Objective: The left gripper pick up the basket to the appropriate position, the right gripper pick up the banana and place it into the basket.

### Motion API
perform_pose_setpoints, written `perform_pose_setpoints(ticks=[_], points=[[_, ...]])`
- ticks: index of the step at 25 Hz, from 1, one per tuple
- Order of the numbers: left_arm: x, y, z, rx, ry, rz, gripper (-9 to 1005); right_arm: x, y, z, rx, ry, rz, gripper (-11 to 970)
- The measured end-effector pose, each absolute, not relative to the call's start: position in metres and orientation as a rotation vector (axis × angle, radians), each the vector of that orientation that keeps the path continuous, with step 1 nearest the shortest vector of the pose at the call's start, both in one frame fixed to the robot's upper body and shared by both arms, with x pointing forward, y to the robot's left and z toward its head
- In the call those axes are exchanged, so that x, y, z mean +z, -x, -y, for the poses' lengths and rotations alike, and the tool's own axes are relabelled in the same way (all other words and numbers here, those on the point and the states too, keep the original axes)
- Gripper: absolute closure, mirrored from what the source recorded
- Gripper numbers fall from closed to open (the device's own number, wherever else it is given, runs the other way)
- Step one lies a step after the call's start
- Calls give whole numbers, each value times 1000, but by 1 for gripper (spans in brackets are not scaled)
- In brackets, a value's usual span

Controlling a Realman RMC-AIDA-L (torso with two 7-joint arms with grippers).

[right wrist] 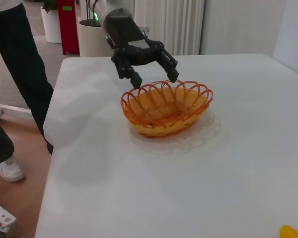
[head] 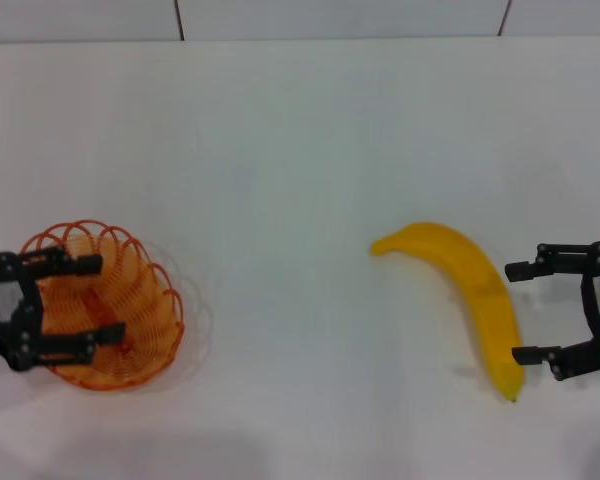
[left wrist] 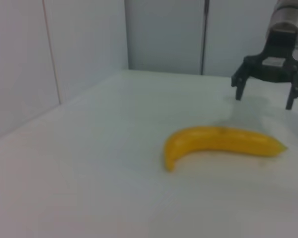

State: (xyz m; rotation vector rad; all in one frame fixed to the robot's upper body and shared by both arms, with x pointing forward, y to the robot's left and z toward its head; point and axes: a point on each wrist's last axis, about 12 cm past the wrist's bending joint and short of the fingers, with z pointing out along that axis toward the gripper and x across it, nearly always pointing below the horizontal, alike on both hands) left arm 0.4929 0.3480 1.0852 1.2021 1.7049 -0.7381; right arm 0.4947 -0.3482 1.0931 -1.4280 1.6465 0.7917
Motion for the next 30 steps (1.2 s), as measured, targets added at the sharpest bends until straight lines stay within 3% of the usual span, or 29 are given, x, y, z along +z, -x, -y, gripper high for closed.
perform_pose_setpoints(ticks=[5, 9, 16, 22, 30], points=[[1107, -500, -366, -636, -1084, -1682, 159, 1093, -494, 350, 791, 1424, -1654, 62], [1144, -517, -383, -584, -925, -1724, 164, 1094, -495, 350, 791, 1426, -1652, 62], [1196, -567, -377, -652, -851, -1997, 172, 1096, -498, 348, 788, 1432, -1645, 62], [1199, -600, -355, -483, -970, -2301, 180, 1100, -504, 344, 789, 1448, -1624, 63], [1190, -617, -328, -258, -1150, -2390, 189, 1101, -507, 342, 786, 1453, -1618, 63]])
